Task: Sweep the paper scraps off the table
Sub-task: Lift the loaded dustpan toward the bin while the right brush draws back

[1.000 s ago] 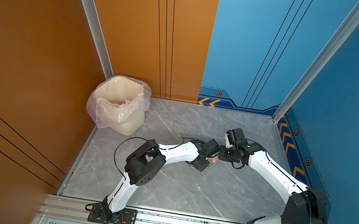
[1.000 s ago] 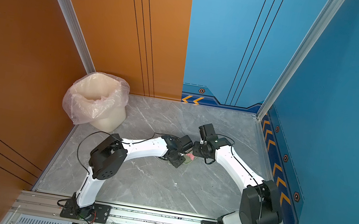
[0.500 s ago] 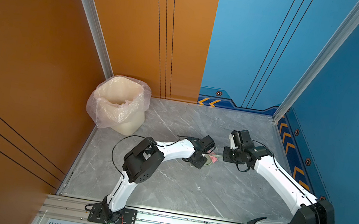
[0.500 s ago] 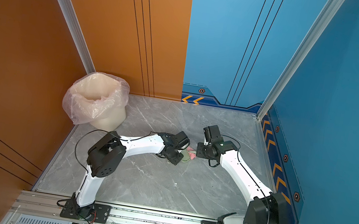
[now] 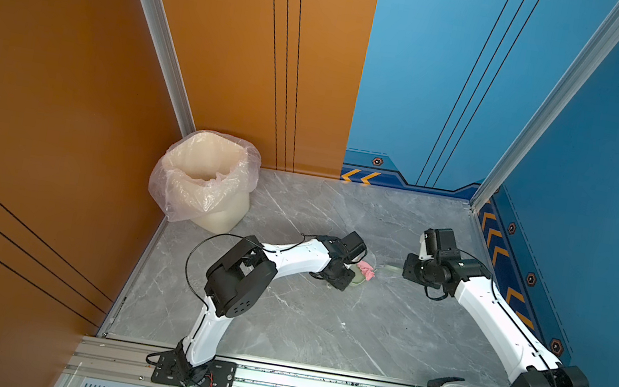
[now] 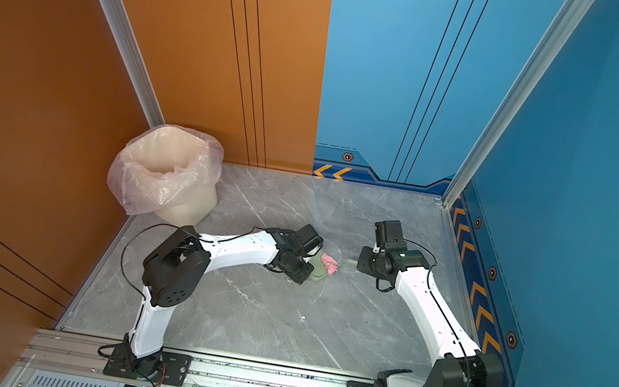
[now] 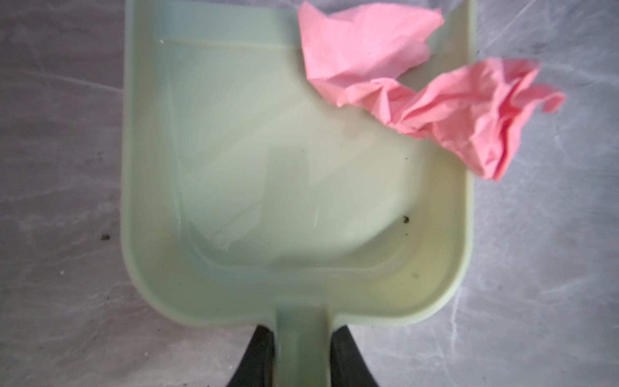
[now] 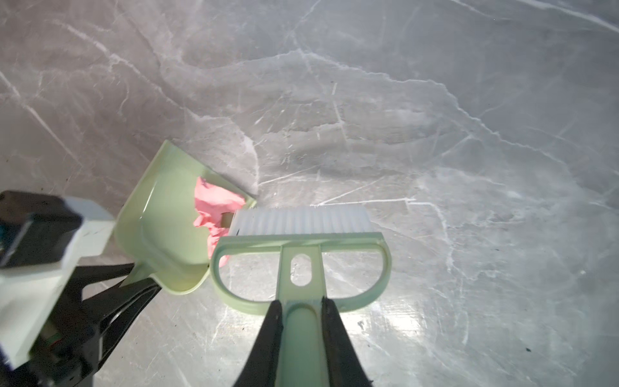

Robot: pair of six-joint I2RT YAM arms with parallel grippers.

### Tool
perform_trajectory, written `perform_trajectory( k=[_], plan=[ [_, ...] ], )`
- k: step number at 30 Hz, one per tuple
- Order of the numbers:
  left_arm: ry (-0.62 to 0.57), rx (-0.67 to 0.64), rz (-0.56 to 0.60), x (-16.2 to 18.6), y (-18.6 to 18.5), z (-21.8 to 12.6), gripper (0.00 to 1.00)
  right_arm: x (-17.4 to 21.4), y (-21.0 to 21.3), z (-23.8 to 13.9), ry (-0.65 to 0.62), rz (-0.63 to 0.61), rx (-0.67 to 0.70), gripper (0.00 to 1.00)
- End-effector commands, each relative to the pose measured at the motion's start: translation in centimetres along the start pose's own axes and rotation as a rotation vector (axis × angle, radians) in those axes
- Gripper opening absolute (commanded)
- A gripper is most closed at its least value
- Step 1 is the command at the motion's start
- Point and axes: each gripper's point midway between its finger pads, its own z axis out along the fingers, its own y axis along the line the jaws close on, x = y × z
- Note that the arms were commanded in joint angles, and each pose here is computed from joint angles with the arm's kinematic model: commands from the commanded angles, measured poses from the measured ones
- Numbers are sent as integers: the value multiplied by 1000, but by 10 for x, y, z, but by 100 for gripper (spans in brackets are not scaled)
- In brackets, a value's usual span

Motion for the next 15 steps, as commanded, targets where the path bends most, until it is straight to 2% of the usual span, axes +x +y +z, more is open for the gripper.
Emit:
perform_trajectory(
  k=[1,6,15],
  plan=[
    [-81,82,-40,-17,-5,-23,0,-1,-25,-3,-24,110,51,0],
    [-135,109,-66,-26,-1,-35,0,0,-42,-2,-32,195,39,0],
    [-214,123,-72,-41,1,-57,0,3,-46,4,-17,204,42,0]
  ],
)
